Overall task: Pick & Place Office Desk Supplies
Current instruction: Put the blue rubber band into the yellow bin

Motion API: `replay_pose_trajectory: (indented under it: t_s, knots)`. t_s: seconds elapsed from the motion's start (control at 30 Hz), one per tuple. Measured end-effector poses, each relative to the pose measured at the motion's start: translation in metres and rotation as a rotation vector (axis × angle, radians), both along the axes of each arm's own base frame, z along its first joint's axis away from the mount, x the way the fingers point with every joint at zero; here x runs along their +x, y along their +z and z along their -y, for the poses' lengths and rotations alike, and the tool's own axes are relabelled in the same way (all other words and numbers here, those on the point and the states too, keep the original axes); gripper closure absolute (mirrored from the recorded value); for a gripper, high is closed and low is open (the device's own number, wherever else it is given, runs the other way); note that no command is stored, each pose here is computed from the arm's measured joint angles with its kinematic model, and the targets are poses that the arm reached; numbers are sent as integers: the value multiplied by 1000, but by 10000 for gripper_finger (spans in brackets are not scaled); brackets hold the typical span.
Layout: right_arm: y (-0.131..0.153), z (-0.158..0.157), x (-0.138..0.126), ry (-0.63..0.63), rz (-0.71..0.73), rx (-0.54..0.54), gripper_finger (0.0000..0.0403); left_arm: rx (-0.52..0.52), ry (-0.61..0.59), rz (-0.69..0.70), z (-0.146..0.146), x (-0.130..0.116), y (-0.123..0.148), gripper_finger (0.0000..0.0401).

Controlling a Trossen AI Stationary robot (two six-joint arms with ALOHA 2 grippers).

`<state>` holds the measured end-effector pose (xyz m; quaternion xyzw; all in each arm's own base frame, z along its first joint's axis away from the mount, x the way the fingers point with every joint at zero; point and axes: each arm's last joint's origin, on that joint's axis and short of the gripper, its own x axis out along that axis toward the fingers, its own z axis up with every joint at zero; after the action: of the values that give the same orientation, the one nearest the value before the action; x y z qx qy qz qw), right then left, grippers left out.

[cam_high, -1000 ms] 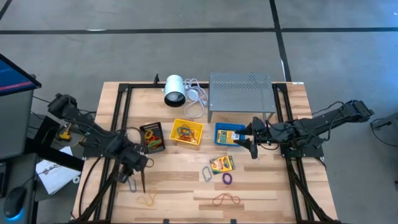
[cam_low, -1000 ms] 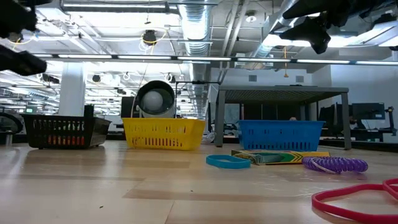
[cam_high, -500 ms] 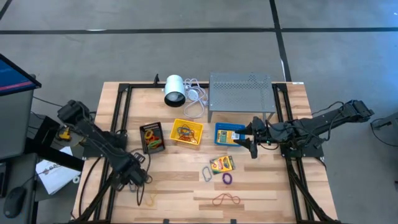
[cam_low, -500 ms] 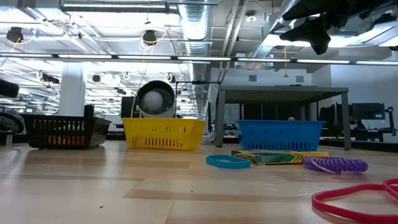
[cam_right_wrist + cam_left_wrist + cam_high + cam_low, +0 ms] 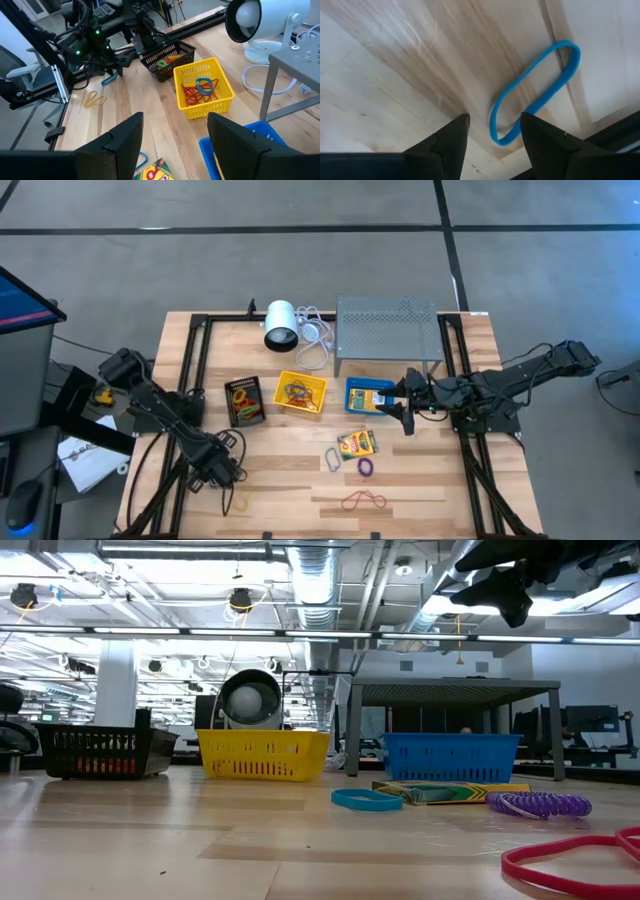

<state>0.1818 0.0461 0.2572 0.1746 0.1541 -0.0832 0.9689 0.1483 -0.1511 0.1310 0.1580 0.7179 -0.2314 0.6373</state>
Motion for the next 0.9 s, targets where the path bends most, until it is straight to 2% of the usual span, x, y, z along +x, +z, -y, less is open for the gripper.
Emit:
replay_pose_trajectory:
  t_s: [0.1, 0.23, 0.6, 0.9]
  knots:
    - [0, 0, 0, 0, 0, -1, 186, 14, 6, 15, 0, 1, 0, 224]
    - [0, 0, 0, 0, 0, -1, 186, 33, 13, 34, -1, 1, -1, 252]
    - [0, 0, 0, -2, 0, 4, 186, 67, 31, 61, -5, -1, -6, 393]
    - [0, 0, 0, -2, 1, 7, 186, 68, 30, 60, -4, 0, -5, 400]
